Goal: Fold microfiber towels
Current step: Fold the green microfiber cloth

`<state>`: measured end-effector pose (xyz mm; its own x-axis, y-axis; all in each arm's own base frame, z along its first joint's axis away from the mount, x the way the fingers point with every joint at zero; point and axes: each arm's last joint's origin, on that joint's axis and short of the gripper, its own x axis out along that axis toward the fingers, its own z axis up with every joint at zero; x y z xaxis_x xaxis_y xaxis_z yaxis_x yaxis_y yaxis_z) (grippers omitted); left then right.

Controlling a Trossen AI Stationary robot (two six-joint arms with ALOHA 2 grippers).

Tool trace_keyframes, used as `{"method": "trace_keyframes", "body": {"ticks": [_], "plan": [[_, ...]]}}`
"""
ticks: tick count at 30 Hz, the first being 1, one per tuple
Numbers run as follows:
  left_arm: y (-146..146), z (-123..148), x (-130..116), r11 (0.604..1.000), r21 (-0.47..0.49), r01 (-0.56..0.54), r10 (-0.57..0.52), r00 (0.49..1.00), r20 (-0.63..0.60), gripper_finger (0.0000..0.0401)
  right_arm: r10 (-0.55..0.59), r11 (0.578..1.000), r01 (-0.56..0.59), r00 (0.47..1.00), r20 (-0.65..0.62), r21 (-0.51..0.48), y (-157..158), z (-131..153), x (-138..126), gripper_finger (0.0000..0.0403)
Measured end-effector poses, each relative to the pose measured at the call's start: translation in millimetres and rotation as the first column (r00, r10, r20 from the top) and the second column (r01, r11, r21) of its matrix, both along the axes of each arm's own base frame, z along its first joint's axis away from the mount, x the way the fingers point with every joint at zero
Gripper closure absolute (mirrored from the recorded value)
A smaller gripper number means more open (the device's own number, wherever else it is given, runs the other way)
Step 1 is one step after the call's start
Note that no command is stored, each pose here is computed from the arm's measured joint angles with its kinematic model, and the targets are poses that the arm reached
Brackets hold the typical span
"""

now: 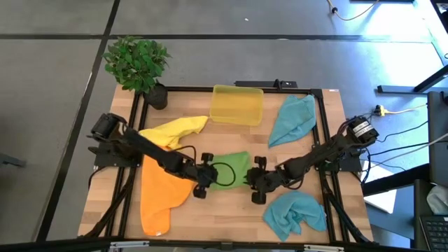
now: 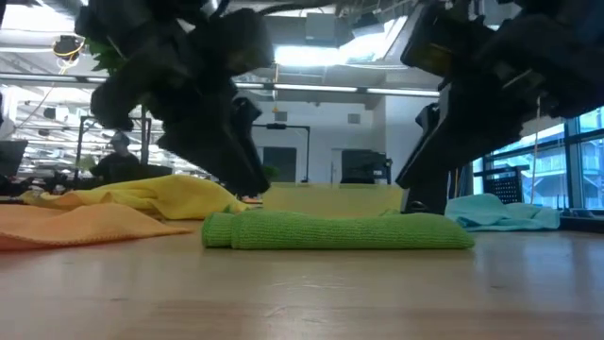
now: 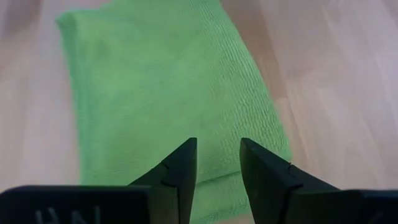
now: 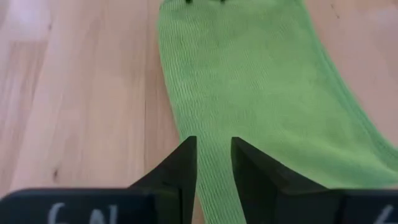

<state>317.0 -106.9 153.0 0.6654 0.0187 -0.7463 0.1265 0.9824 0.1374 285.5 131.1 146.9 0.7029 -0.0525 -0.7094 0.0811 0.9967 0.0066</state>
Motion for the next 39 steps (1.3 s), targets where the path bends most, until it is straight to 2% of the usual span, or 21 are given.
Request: {"method": "trace_keyframes", "body": {"ticks": [3,7,11,16,19,25,29,39], "plan": [[-9,2,4,0.998,-0.052,0.025,-0.022,0.998,0.061,0.0288,0.030,0.999,-0.030,1.000,-0.002,-0.019,4,-2,-1,0.0303],[-19,3,-1,1.000,0.015,0.013,-0.014,0.997,0.081,0.0288,0.066,0.997,-0.066,0.998,-0.011,-0.045,8,-3,-3,0.0303],[-25,2,-3,1.000,-0.004,0.015,-0.014,0.997,0.079,0.0271,0.088,0.994,-0.090,0.996,-0.024,-0.059,9,-3,-5,0.0295],[-34,2,-6,0.999,-0.016,0.033,-0.032,0.996,0.082,0.0226,0.121,0.989,-0.124,0.992,-0.036,-0.081,12,-4,-7,0.0241],[-37,2,-8,1.000,0.010,0.018,-0.019,0.995,0.096,0.0200,0.122,0.988,-0.125,0.992,-0.036,-0.089,12,-4,-7,0.0201],[-44,-10,-5,0.999,0.033,0.010,-0.014,0.994,0.110,0.0171,0.154,0.978,-0.162,0.986,-0.071,-0.132,13,-14,-6,0.0148],[-46,-21,-4,0.997,0.072,0.016,-0.023,0.995,0.093,0.0165,0.189,0.962,-0.209,0.974,-0.125,-0.178,15,-27,-6,0.0142],[-42,-23,-5,0.991,0.128,-0.032,0.020,0.996,0.090,0.0164,0.162,0.957,-0.189,0.978,-0.133,-0.222,14,-31,-6,0.0141]]}}
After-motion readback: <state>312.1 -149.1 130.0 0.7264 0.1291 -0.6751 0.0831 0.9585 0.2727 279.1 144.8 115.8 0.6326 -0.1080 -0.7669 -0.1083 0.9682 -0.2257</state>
